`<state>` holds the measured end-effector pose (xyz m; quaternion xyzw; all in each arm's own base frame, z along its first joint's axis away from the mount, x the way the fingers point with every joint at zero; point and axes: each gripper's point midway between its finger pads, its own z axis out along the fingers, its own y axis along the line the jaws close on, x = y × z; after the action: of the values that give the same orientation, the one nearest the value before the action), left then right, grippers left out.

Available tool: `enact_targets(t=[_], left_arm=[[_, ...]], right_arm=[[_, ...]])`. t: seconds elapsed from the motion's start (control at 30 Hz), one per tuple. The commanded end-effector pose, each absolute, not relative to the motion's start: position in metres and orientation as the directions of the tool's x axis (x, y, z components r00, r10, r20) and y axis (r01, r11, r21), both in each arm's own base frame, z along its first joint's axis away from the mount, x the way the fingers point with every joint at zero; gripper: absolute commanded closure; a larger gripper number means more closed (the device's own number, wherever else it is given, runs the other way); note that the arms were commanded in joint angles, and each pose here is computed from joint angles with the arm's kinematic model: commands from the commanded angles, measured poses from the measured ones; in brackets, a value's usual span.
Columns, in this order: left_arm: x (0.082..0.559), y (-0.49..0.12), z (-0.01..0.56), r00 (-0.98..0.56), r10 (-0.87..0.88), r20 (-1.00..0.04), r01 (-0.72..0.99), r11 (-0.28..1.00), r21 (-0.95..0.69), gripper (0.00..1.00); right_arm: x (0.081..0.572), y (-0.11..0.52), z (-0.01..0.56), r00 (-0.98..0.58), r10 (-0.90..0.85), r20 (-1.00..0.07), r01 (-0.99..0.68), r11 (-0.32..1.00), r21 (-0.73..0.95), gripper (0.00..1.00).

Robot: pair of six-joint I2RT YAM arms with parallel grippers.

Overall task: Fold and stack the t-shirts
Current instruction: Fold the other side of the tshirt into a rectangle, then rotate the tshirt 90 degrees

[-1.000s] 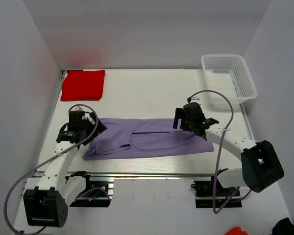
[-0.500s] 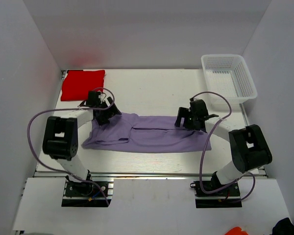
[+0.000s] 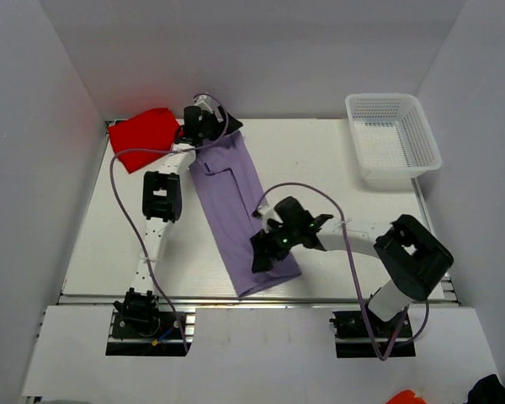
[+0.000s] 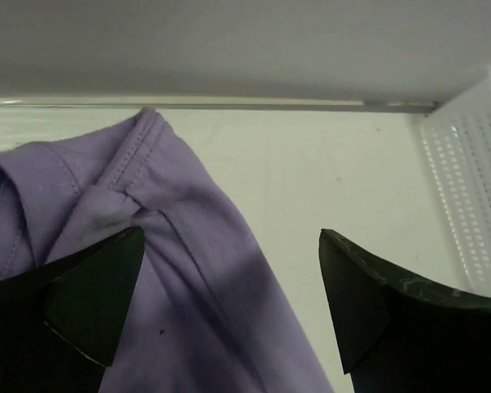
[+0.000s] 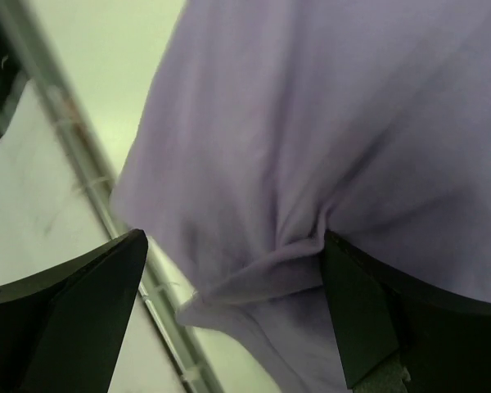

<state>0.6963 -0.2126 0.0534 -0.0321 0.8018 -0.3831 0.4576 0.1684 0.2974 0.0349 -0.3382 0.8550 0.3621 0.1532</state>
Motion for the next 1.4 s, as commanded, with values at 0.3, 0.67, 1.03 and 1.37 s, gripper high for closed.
enact_targets(t=[0.3,0.67,1.03,1.37], left_arm=[[0.667,-0.336,0.083,-0.394,-0.327,-0.859,0.612,0.604,-0.511,0.00],[0.661,-0.356,0.198,-0.144,-0.264,-0.954,0.699,0.655,-0.287,0.00],[0.580,-0.297,0.366,-0.195,-0.214,-0.957,0.620,0.729,-0.289,0.00],[0.345,-0.203,0.205,-0.677,-0.191,-0.711,0.276,0.829,-0.486,0.00]], right_arm=[[0.095,0.348,0.078,-0.408,-0.678,-0.612,-0.863,0.067,0.501,0.10],[0.111,0.356,0.095,-0.387,-0.649,-0.655,-0.904,0.126,0.409,0.10],[0.139,0.327,0.132,-0.470,-0.462,-0.752,-0.871,0.382,0.309,0.10],[0.125,0.281,0.087,-0.704,-0.442,-0.556,-0.687,0.623,0.374,0.10]])
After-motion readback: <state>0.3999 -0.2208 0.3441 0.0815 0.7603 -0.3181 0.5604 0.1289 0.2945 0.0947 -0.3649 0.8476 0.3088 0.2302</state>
